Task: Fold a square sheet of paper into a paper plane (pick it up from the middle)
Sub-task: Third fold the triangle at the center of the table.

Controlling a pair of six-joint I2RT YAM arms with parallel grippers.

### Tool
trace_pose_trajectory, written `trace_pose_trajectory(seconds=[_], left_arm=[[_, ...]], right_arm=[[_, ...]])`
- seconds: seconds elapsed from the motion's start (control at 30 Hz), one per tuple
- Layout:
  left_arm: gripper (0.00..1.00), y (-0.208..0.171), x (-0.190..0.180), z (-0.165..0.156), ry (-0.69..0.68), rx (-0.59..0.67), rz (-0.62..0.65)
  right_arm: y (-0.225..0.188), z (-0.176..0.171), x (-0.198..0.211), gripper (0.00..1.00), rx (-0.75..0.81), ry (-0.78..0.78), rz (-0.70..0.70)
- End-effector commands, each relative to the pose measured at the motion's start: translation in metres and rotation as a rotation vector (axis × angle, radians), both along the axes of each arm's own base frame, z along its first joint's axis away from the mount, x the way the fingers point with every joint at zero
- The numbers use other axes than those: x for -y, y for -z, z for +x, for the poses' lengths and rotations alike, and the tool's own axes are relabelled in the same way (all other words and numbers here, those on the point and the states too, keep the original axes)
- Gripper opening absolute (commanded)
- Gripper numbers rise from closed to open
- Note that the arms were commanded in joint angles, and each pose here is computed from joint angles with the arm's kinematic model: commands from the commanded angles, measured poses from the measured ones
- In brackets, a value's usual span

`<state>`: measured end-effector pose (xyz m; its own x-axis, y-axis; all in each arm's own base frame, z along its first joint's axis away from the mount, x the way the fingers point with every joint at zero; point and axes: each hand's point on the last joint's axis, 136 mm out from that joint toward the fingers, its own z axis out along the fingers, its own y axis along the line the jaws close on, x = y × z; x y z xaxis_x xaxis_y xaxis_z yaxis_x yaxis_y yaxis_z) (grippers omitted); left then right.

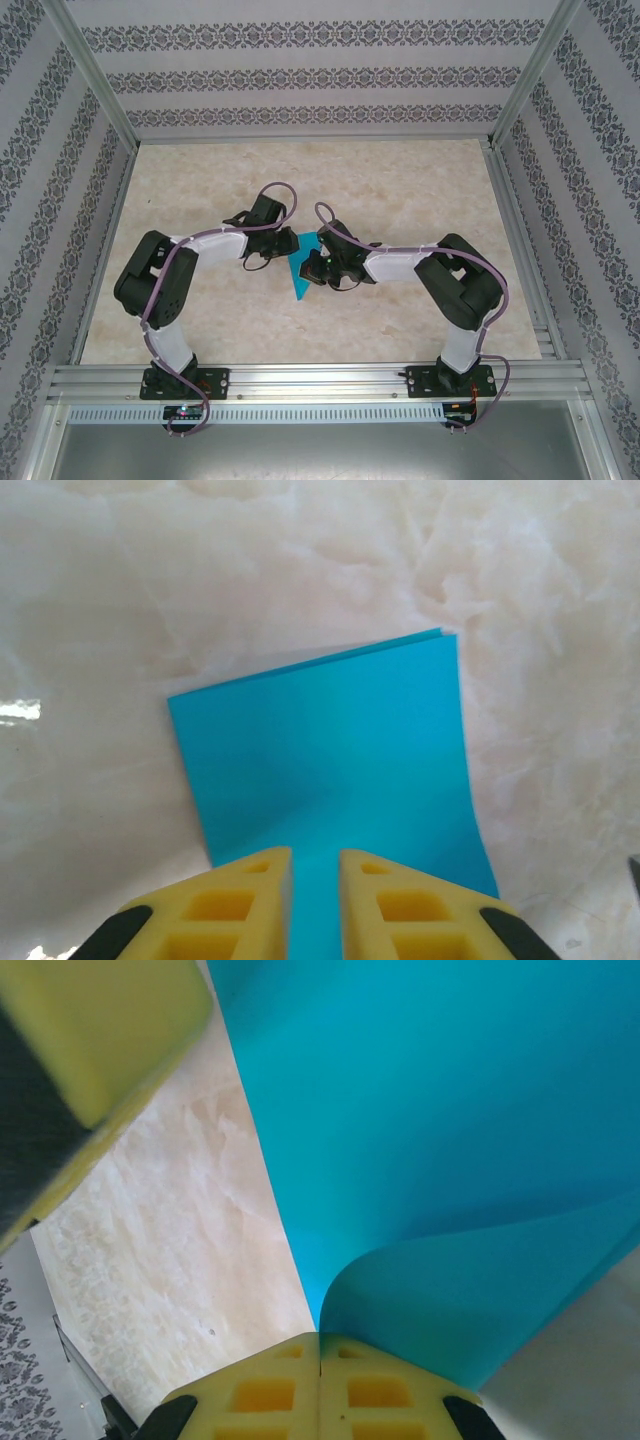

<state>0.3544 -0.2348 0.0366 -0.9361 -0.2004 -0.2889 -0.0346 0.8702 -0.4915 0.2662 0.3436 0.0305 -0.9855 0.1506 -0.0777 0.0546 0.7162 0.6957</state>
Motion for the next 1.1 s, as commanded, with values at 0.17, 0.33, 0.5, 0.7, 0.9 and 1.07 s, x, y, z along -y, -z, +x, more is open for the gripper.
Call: trace_pose_trajectory(seconds=[0.17, 0.33, 0.5, 0.7, 0.9, 1.07], left_arm=[[0.18, 0.017, -0.002, -0.008, 0.011, -0.075, 0.017], [0.18, 0.024, -0.002, -0.01, 0.014, -0.097, 0.025], [0.18, 0.025, -0.002, -0.011, 0.015, -0.102, 0.026], [0.18, 0.026, -0.003, -0.011, 0.014, -0.107, 0.028], [0.17, 0.027, -0.003, -0.012, 0.012, -0.11, 0.029], [0.17, 0.028, -0.002, -0.012, 0.012, -0.11, 0.025]], right_arm=[[0.001, 0.008, -0.007, 0.04, 0.029, 0.022, 0.035], [0.003, 0.009, -0.006, 0.04, 0.025, 0.025, 0.03], [0.006, 0.008, -0.004, 0.04, 0.019, 0.025, 0.016], [0.011, 0.008, 0.001, 0.04, 0.013, 0.037, -0.005], [0.015, 0.009, 0.004, 0.05, 0.006, 0.054, -0.019], [0.016, 0.009, 0.003, 0.05, 0.003, 0.052, -0.02]])
